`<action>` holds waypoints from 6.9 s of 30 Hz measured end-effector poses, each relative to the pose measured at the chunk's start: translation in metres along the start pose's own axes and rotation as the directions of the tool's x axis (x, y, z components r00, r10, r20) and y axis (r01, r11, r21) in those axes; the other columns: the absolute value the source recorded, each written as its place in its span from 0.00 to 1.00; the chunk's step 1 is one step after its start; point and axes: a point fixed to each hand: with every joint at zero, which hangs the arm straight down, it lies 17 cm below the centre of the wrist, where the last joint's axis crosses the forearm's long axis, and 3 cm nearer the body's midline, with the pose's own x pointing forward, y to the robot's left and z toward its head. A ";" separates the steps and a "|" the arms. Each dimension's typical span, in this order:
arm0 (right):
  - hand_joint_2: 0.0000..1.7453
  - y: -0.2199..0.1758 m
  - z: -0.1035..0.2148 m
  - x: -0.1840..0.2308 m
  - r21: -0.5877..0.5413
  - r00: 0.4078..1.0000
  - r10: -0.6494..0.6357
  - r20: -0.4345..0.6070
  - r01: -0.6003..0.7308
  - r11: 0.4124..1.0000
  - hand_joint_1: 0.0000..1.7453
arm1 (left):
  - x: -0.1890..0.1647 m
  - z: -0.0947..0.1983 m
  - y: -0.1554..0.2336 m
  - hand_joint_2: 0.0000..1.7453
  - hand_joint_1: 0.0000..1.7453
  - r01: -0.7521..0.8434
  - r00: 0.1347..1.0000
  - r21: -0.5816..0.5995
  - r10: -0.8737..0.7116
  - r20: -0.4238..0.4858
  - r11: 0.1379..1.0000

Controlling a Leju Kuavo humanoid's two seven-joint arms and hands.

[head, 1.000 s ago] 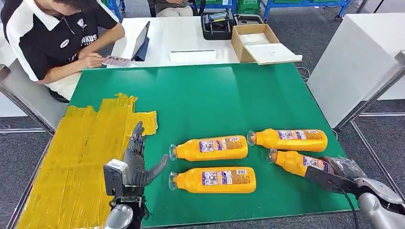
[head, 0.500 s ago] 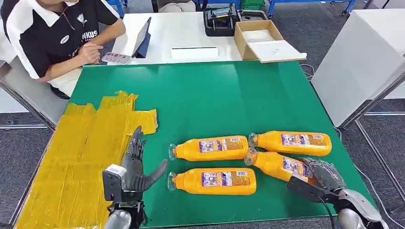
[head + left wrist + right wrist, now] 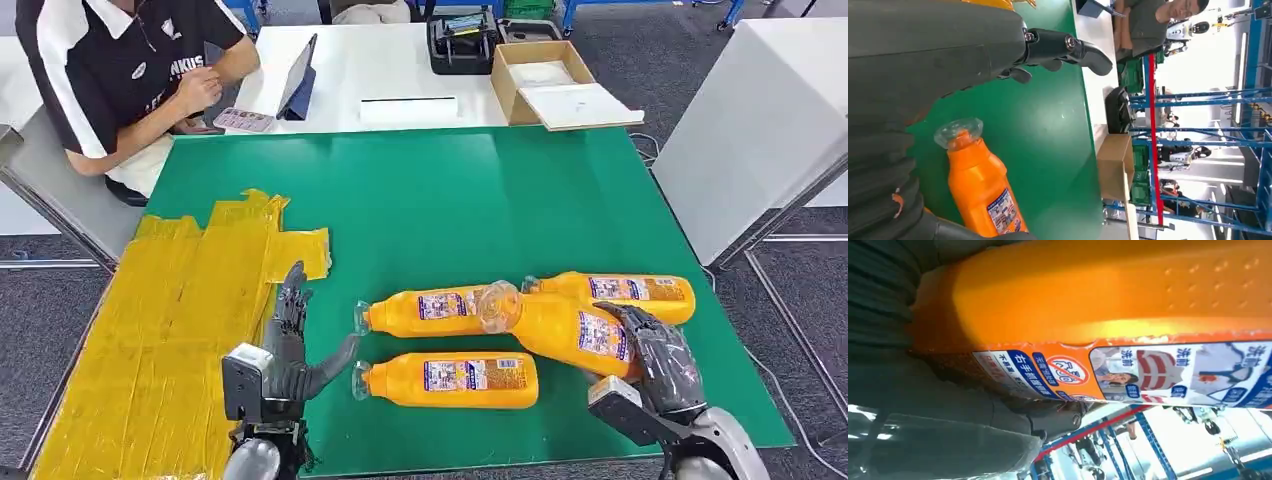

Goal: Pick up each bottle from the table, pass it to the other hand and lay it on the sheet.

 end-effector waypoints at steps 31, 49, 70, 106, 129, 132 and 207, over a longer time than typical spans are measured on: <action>1.00 -0.034 -0.115 0.182 -0.563 0.903 -0.241 0.357 0.414 0.715 1.00 | 0.087 -0.014 -0.105 1.00 0.00 0.040 0.987 -0.260 0.002 0.160 0.965; 1.00 -0.032 -0.158 0.200 -0.530 0.901 -0.224 0.371 0.404 0.746 1.00 | 0.138 -0.017 -0.128 1.00 0.00 0.034 0.964 -0.329 0.056 0.261 0.944; 1.00 0.037 -0.169 0.255 -0.325 0.847 -0.314 0.429 0.469 0.821 1.00 | 0.153 -0.031 -0.131 1.00 0.00 0.019 0.956 -0.331 0.080 0.281 0.943; 1.00 0.120 -0.160 0.248 -0.156 0.872 0.094 0.480 -0.021 0.988 1.00 | 0.099 -0.046 -0.125 1.00 0.88 -0.026 0.986 -0.324 0.078 0.148 0.946; 1.00 0.107 -0.166 0.241 -0.177 0.900 0.003 0.437 0.083 0.981 1.00 | 0.102 -0.059 -0.127 1.00 1.00 -0.048 0.982 -0.338 0.107 0.158 0.940; 1.00 0.107 -0.165 0.240 -0.179 0.903 -0.014 0.429 0.100 0.979 1.00 | 0.100 -0.059 -0.128 1.00 1.00 -0.053 0.982 -0.340 0.111 0.154 0.939; 1.00 -0.131 0.022 0.314 -0.605 0.745 0.048 0.666 0.501 0.618 0.00 | 0.098 -0.024 0.135 1.00 1.00 0.134 0.935 0.471 -0.269 0.233 0.872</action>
